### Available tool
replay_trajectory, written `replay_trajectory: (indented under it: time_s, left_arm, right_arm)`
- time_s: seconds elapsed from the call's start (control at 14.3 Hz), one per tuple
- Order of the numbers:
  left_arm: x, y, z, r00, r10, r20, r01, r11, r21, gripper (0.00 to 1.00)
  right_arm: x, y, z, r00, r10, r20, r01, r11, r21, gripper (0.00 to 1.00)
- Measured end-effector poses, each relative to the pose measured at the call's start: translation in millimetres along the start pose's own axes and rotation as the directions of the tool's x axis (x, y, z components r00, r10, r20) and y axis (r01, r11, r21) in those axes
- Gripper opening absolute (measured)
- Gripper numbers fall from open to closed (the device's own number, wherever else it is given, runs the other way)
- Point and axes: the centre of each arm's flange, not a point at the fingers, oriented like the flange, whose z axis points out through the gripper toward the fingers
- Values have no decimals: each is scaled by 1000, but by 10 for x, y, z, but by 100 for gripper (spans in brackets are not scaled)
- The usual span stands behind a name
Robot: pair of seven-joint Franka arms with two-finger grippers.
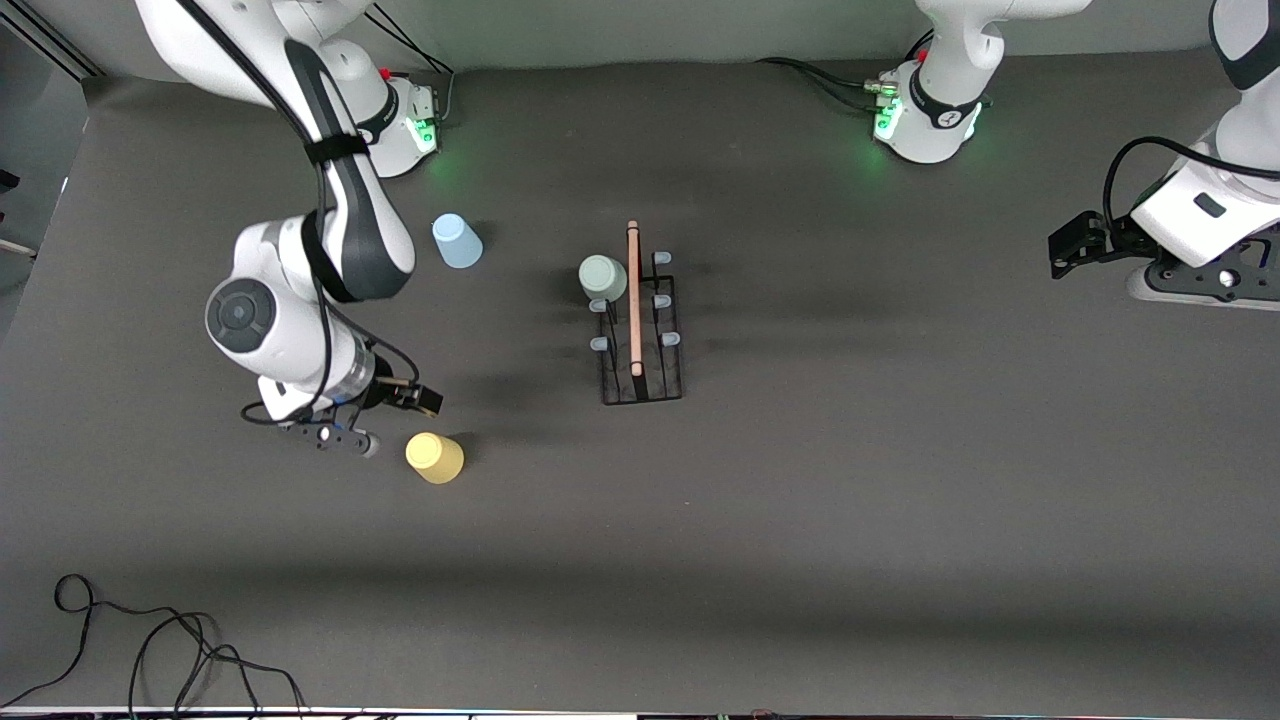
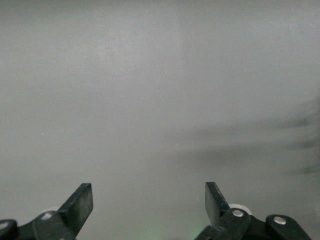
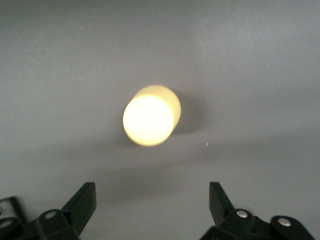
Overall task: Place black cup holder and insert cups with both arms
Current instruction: 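Close the right gripper around the yellow cup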
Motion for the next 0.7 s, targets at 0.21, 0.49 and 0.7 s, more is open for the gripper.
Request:
replay_trajectory:
  time_s: [0.21,0.49,0.7]
  left_arm:
    - [1,-1,-4,1000,0,-2,0,1000,0,100]
    - [2,-2,-5,1000,0,-2,0,1000,0,100]
    - [2,-2,-5,1000,0,-2,0,1000,0,100]
  right_arm:
    - [157,-27,317,1000,-4,-17,4,1000,13,100]
    - [321,-150,545,1000,-10,-21,10,1000,15,100]
    - [426,-99,661,1000,-3,-27,3,1000,0,100]
